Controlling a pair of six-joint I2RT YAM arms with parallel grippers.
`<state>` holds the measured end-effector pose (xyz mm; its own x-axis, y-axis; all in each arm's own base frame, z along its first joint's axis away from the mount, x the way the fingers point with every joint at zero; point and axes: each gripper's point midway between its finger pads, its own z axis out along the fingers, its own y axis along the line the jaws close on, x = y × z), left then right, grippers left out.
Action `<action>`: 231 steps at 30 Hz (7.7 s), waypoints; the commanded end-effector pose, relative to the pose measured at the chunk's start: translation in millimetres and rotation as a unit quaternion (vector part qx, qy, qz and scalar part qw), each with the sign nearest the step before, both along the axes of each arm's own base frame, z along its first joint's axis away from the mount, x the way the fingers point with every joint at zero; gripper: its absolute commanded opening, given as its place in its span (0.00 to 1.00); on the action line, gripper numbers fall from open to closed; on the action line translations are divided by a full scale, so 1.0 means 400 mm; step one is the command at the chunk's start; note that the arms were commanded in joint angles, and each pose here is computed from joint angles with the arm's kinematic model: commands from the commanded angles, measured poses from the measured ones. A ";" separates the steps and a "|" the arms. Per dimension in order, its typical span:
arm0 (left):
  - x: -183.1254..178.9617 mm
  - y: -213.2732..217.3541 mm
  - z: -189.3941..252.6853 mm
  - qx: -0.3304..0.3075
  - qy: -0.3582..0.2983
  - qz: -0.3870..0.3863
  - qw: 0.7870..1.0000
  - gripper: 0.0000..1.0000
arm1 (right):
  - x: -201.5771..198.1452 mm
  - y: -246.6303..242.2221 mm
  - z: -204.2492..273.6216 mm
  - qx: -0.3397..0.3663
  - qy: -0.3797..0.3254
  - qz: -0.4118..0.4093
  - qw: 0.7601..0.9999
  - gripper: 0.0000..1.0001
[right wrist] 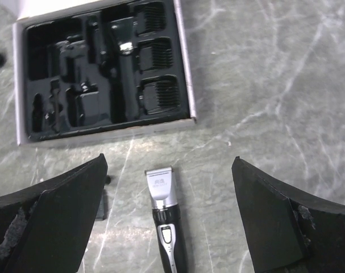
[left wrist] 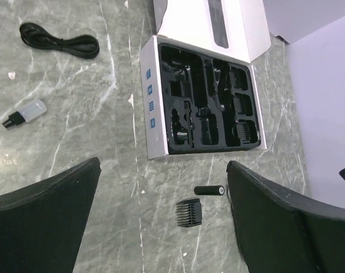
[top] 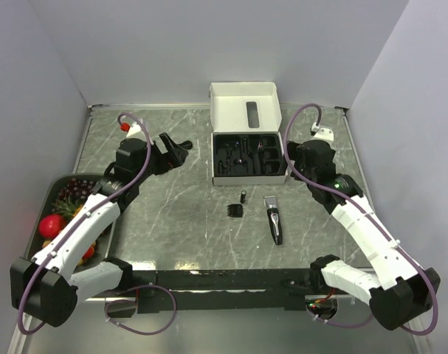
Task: Sort the hair-cutting tools
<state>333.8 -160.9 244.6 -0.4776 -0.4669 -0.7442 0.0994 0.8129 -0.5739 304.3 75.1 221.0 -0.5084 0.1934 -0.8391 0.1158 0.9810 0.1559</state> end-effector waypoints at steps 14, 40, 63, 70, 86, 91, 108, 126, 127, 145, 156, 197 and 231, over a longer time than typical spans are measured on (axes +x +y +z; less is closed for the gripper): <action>-0.006 0.054 -0.059 -0.016 0.032 0.075 0.997 0.99 | -0.005 -0.018 0.006 0.017 0.005 -0.017 1.000 1.00; -0.059 -0.001 -0.184 -0.004 0.082 0.031 0.996 0.99 | -0.162 0.129 -0.444 -0.006 0.274 0.020 0.961 0.93; -0.056 -0.007 -0.213 0.010 0.097 0.033 0.995 0.99 | -0.186 0.100 -0.467 -0.039 0.291 0.010 0.956 0.00; -0.063 -0.008 -0.208 0.010 0.093 0.032 0.995 0.99 | -0.164 0.118 -0.320 -0.037 0.239 0.026 0.970 0.00; -0.083 -0.018 -0.215 0.016 0.091 0.026 0.995 0.99 | 0.149 0.209 -0.055 -0.028 0.116 0.064 0.991 0.00; -0.086 -0.028 -0.217 0.015 0.085 0.016 0.996 0.99 | 0.310 0.223 -0.036 -0.043 0.093 0.092 0.990 0.00; -0.080 -0.038 -0.230 0.022 0.088 0.013 0.996 0.99 | 0.503 0.243 -0.164 -0.058 0.121 0.130 0.982 0.00; -0.083 -0.046 -0.242 0.034 0.097 0.011 0.995 0.99 | 0.513 0.204 -0.334 0.013 0.201 0.046 0.978 0.00; -0.082 -0.045 -0.241 0.035 0.097 0.012 0.995 0.99 | 0.514 0.205 -0.337 0.015 0.201 0.045 0.978 0.00; -0.083 -0.048 -0.249 0.037 0.097 0.011 0.995 0.99 | 0.475 0.178 -0.274 -0.020 0.192 0.045 0.980 0.62; -0.084 -0.044 -0.253 0.040 0.097 0.014 0.994 0.99 | 0.469 0.191 -0.174 -0.024 0.155 0.047 0.987 0.63; -0.089 -0.059 -0.286 0.044 0.110 0.006 0.993 0.99 | 0.433 0.210 -0.325 -0.030 0.204 0.052 0.977 0.00; -0.131 -0.070 -0.227 -0.001 0.023 -0.032 0.999 0.99 | -0.036 0.356 -0.259 0.042 -0.046 0.178 0.982 0.71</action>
<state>274.5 -182.4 140.0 -0.5810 -0.4301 -0.6910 0.0701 0.8194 -0.5689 264.0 192.2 73.6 -0.6532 -0.0533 -0.7553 -0.2449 0.9588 0.1442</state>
